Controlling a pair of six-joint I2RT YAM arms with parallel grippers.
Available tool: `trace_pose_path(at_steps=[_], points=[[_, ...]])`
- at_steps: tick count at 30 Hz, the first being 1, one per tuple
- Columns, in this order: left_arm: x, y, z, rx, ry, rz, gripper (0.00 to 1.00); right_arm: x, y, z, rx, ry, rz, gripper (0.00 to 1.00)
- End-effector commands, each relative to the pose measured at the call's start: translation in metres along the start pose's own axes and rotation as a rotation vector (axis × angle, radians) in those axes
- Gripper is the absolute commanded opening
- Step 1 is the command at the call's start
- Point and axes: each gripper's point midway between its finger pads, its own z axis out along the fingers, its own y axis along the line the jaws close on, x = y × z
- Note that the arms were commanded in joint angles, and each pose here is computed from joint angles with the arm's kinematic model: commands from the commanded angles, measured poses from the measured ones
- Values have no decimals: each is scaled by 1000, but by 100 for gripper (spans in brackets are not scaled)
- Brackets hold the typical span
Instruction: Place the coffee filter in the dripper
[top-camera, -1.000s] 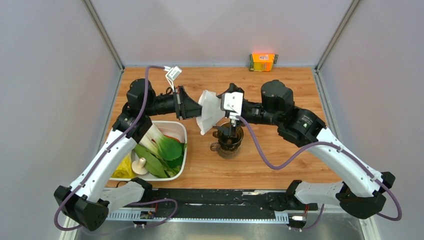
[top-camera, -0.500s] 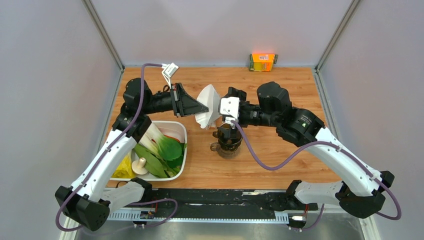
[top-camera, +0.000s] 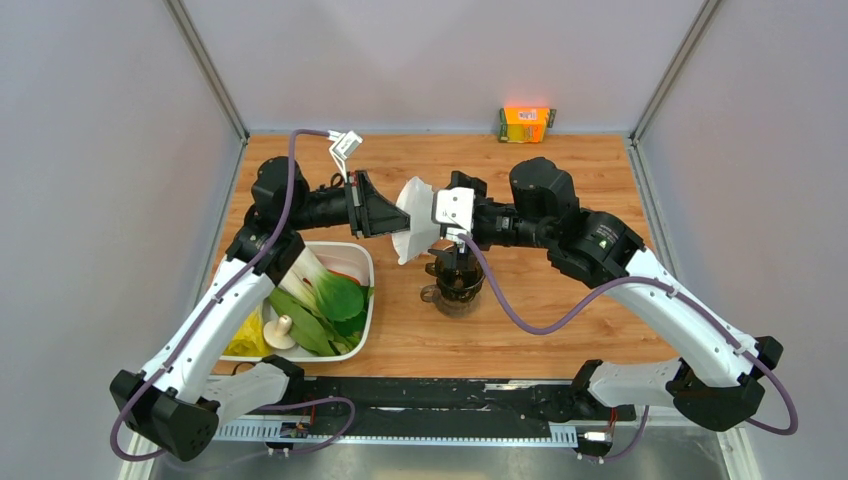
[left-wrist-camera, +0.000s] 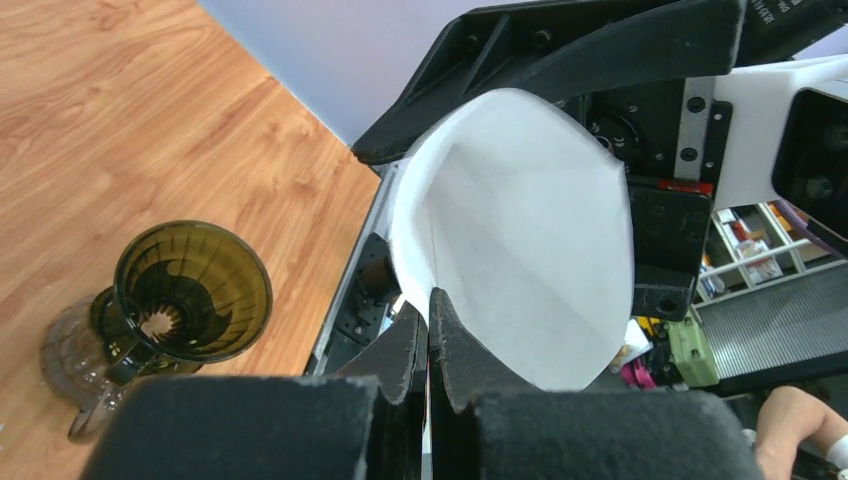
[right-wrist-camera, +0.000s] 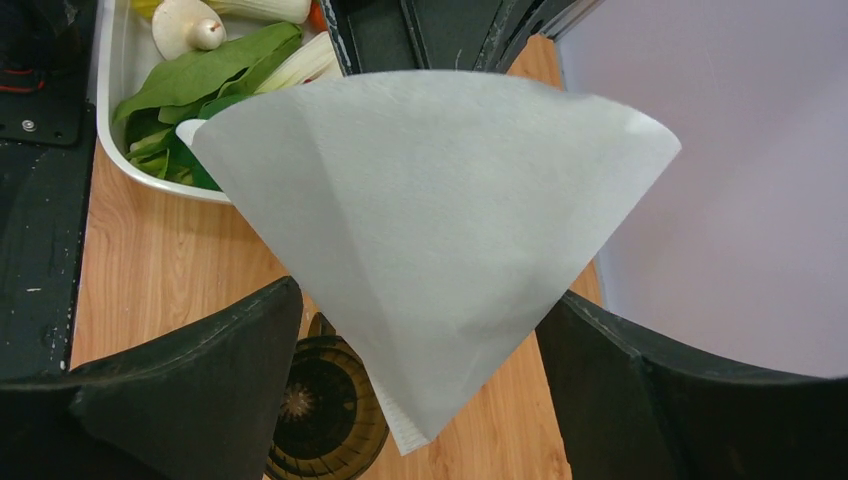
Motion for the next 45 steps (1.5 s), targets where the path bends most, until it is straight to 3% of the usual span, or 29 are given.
trace_pose_path(at_steps=[1,3,9,18,20,22,24,25,27,31,34,38,45], points=[[-5,-13,-2,13,-1,106,0,-27,-6,-10,23,-85,-2,92],[-3,-15,-2,16,8,128,0,-26,-5,-8,19,-81,8,88],[-2,-18,-1,7,12,157,0,-27,-5,-7,11,-84,5,66],[-3,-15,0,4,2,151,0,-30,-4,-12,15,-94,-7,51],[-4,-17,-1,10,1,160,6,-30,-4,-14,17,-96,-7,45],[-3,-21,-1,24,7,176,18,-29,-2,-15,15,-96,-4,41],[-5,-27,-5,46,11,206,39,-30,-1,-17,12,-101,-3,37],[-6,-34,-7,73,14,230,54,-31,1,-17,7,-107,-3,36],[-15,-47,-17,112,-1,286,66,-31,2,-19,4,-112,6,33],[-46,-56,-47,72,-93,480,70,-34,3,-24,-15,-137,42,27],[-48,-55,-60,39,-87,586,70,-40,7,-27,-50,-173,72,22],[-31,-36,-68,-9,-25,784,72,-51,13,-29,-98,-213,124,20],[1,-28,-61,11,38,916,76,-64,15,-29,-136,-254,181,14]])
